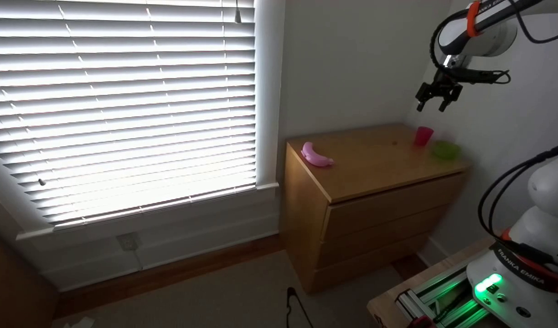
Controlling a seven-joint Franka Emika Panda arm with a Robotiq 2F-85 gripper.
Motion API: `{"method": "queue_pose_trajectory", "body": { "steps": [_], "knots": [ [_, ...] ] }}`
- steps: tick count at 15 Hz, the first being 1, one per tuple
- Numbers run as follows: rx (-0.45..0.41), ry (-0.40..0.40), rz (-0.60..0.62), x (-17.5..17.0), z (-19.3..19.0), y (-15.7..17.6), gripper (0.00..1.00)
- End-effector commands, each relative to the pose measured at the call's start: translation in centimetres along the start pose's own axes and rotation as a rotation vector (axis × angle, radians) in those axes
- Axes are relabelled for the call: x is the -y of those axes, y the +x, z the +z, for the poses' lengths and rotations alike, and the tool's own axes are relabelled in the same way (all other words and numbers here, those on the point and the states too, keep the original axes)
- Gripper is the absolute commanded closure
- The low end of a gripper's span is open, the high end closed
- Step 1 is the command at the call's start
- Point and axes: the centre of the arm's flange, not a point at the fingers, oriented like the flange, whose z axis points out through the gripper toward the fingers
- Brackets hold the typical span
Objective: Put the die in the green bowl
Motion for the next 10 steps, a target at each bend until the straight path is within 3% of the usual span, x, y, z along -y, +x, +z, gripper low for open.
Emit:
{"method": "queue_pose_trajectory", "body": {
  "steps": [1, 3, 10],
  "knots": [
    [-0.014, -0.003, 0.063, -4.2, 3.9, 4.6, 0.0],
    [-0.023, 0.007, 0.128, -5.8, 6.1, 6.9, 0.0],
    [0.004, -0.008, 0.131, -7.9, 11.9, 13.3, 0.0]
  ]
}}
